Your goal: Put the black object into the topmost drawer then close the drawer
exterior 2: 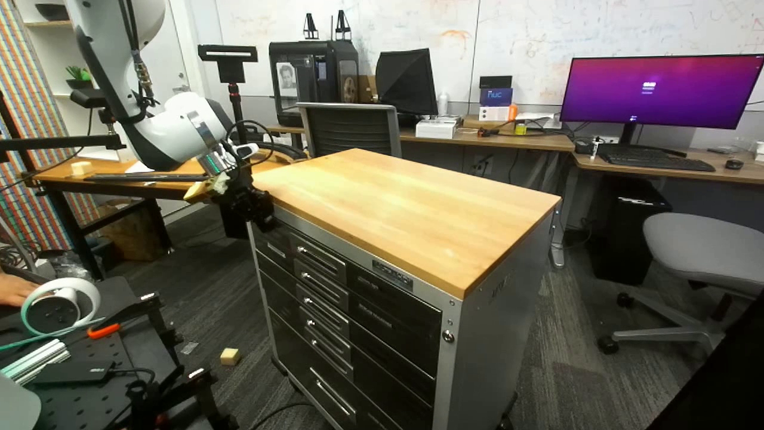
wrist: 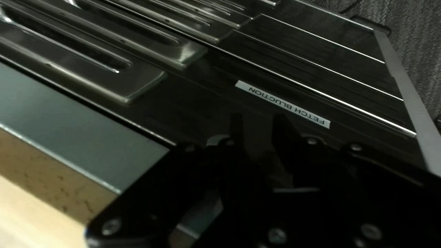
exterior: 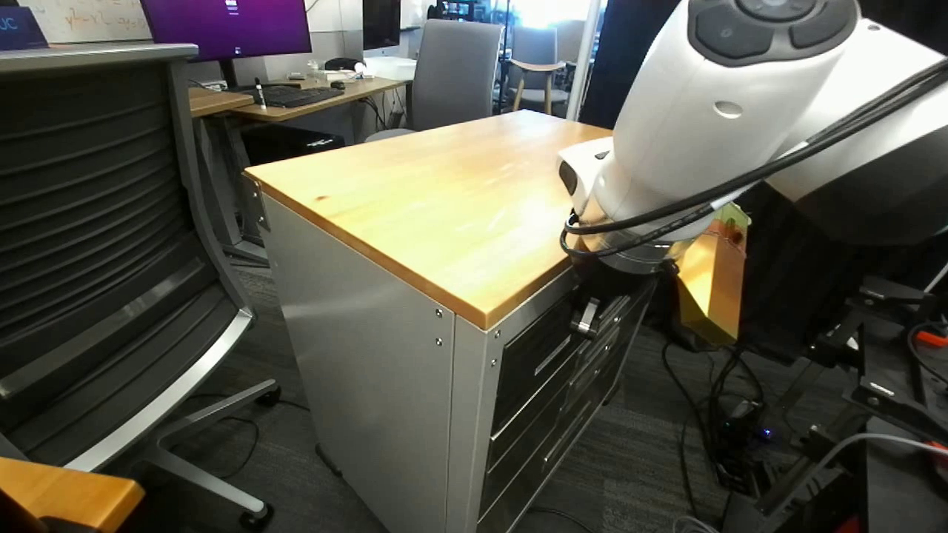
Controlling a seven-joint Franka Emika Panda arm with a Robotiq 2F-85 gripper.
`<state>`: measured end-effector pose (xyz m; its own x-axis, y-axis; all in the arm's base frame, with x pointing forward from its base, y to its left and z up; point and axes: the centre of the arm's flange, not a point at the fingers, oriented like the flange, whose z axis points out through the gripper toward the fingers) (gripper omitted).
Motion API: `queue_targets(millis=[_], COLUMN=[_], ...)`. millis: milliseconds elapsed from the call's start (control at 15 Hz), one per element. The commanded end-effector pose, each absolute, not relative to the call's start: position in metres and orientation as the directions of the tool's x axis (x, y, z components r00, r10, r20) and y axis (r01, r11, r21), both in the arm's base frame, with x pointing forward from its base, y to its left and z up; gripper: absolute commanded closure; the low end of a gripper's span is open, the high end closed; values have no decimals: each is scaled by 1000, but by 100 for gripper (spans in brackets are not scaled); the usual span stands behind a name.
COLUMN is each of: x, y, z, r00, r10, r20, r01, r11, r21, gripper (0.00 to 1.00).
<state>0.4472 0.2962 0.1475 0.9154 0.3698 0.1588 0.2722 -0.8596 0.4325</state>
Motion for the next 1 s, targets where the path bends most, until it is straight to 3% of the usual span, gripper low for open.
queue_targets(millis=[0, 333, 733, 800, 933], x=[449, 430, 404, 419, 413], y=[287, 281, 265, 285, 277], z=[197, 281, 403, 356, 387], r00=[909, 906, 881, 886, 880], r10=[386, 398, 429, 425, 427], r20=[159, 145, 198, 186, 209], r01=[290, 295, 307, 301, 298], r11=[-858, -837, -839, -831, -838], r21=[425, 461, 449, 468, 456], gripper=[40, 3, 0, 0, 1])
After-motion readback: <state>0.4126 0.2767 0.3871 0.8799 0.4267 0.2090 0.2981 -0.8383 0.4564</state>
